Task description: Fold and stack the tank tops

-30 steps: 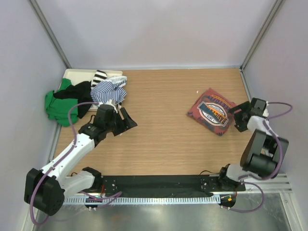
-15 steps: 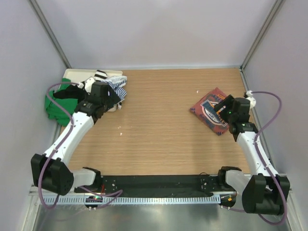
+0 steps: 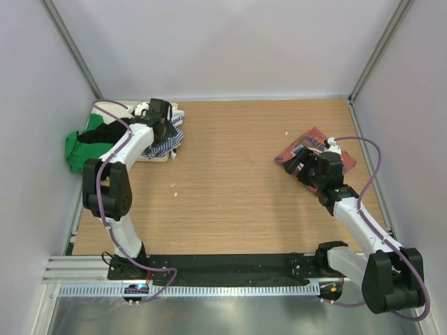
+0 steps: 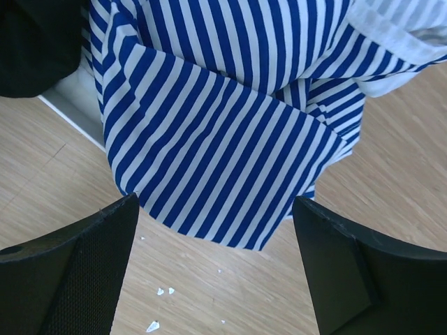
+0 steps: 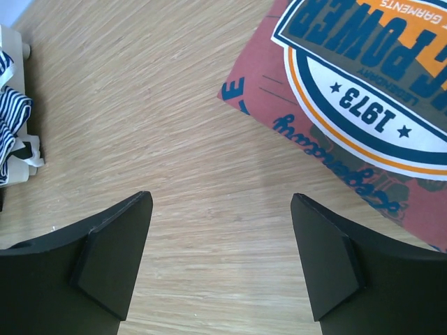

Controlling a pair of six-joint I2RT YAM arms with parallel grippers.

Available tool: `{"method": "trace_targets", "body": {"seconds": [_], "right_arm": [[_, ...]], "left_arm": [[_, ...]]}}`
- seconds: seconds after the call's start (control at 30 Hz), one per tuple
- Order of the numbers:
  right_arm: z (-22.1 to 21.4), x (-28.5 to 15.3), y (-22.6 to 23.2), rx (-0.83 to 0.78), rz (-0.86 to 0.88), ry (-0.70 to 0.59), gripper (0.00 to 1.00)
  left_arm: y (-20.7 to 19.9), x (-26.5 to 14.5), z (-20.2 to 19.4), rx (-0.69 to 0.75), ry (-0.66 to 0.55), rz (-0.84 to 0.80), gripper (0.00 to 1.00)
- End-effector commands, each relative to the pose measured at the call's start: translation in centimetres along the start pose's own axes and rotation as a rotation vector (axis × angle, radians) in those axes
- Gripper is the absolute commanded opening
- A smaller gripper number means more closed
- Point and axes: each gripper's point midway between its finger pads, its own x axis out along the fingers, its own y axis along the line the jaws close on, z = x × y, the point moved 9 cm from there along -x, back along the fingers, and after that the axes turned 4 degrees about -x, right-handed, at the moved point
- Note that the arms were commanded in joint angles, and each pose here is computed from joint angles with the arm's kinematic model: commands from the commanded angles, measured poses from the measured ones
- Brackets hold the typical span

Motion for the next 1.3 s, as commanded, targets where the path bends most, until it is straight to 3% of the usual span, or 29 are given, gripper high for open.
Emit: {"method": "trace_targets", "body": {"seconds": [0.0,0.13,0.23,0.27,0.37,0.47,0.7,0.87,0.97,1.03,1.17,1.23,1.27], "right_arm": [[1.2,0.2,1.0,-0.031,0.059,-0.067,0.86],[1.1,0.0,0.9,-0.031,0.063,-0.079,0.86],[1.0,-0.1,0.8,-0.031,0.062,-0.081,0.85],[1.0,-0.1,0.9,-0.034,0.066,-0.085,0.84],[0.7,0.2,0.8,-0.037,0.074,-0.074,0.82],[0.5,0.8,1.0,-0.048,0.086,-0.041,0.8],[0.0,1.6,1.3,-0.072,0.085,-0.004,0.78],[0.0,1.5,1.4,-0.078,0.103,-0.018,0.79],[-0.4,1.9,1.5,-0.084,0.123,0.007,0.78],[-0.7,2.3,1.6,-0.091,0.134,0.03,0.77],[-1.8,3.9,1.7,-0.113,0.104,0.103,0.73],[-2.2,4.4,1.6,-0.117,0.08,0.122,0.73],[-2.1,4.6,1.3,-0.117,0.042,0.121,0.72]], "left_arm": [[0.0,0.2,0.6,-0.007,-0.015,0.04,0.91],[0.5,2.2,-0.9,-0.013,0.024,0.071,0.92],[0.7,3.1,-0.9,-0.037,0.05,0.055,0.59],[0.6,2.6,-0.2,-0.053,0.033,0.024,0.37],[1.0,-0.5,1.8,-0.087,-0.07,-0.035,0.0],[1.9,-3.9,3.6,-0.122,-0.159,-0.078,0.0],[5.5,-18.7,9.7,-0.292,-0.477,-0.341,0.0],[8.2,-30.7,11.9,-0.397,-0.603,-0.719,0.0],[9.1,-35.4,11.5,-0.442,-0.574,-0.955,0.0],[8.4,-36.6,10.9,-0.443,-0.479,-1.072,0.0],[2.8,-34.2,8.3,-0.345,-0.172,-1.192,0.0],[-0.1,-33.2,6.5,-0.306,-0.162,-1.154,0.0],[-2.3,-34.0,3.4,-0.188,-0.114,-1.189,0.0]]}}
